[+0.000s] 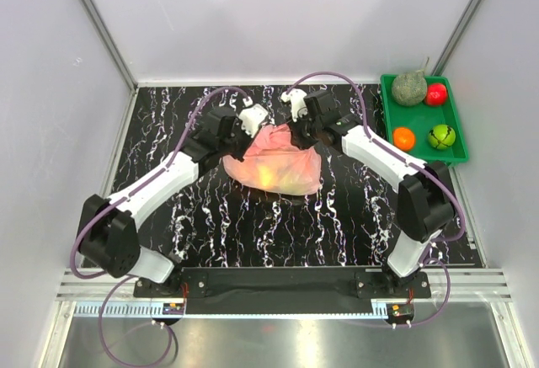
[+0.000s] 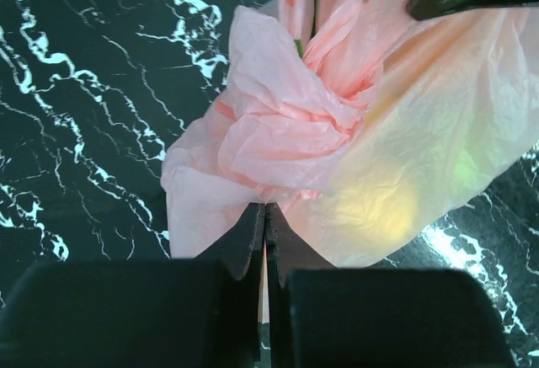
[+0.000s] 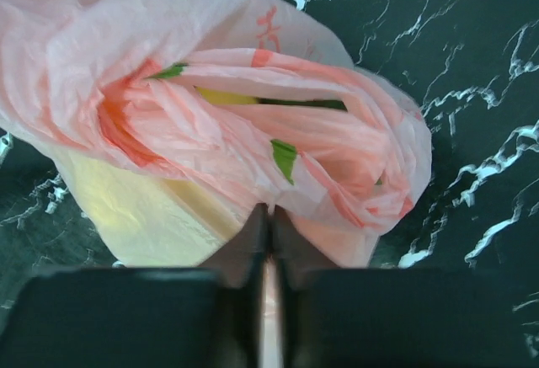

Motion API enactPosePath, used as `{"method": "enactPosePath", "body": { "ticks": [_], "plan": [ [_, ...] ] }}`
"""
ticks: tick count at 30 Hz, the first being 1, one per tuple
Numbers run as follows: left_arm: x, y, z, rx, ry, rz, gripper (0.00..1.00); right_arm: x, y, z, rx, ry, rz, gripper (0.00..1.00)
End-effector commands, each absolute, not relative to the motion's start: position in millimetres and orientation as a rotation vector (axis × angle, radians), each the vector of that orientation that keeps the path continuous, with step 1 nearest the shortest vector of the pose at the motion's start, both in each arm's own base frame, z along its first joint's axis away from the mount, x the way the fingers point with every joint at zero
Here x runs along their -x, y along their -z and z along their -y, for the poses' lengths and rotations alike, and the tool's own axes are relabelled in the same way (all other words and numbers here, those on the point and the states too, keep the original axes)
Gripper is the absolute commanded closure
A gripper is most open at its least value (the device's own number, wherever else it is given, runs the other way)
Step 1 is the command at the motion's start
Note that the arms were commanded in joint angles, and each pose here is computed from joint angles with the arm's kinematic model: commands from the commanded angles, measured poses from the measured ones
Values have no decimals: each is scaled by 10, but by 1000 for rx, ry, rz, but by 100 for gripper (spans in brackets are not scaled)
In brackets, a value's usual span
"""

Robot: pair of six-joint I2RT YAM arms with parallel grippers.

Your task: Untie the knot of the plastic bag and take out the fruit

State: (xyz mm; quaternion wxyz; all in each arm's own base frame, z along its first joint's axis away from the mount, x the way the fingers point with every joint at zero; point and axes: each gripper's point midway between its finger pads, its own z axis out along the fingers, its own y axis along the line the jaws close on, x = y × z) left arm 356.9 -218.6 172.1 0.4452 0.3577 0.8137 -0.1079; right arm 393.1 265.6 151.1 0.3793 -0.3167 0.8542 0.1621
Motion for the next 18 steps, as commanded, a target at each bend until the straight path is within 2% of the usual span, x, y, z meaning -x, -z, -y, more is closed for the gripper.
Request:
{"method": "enactPosePath", "body": {
  "ticks": [1, 5, 9, 14, 18],
  "plan": [
    [-3741, -2065, 2068, -730, 254, -1928, 100, -3970, -1563, -2698, 779, -422, -2192, 100],
    [-3805, -2081, 1855, -615, 169, -1946, 100, -4062, -1616, -2467, 611, -333, -2193, 100],
    [-3894, -2079, 1507, -444, 75, -1981, 100, -4133, -1843, -2093, 188, -341, -2148, 100],
    [-3889, -2066, 1361, -273, 104, -2027, 100, -4028, -1815, -1532, -300, -286, -2140, 100],
    [-3856, -2056, 1309, -135, 168, -2044, 100, -3931, -1693, -1434, -556, -393, -2158, 100]
  ]
}}
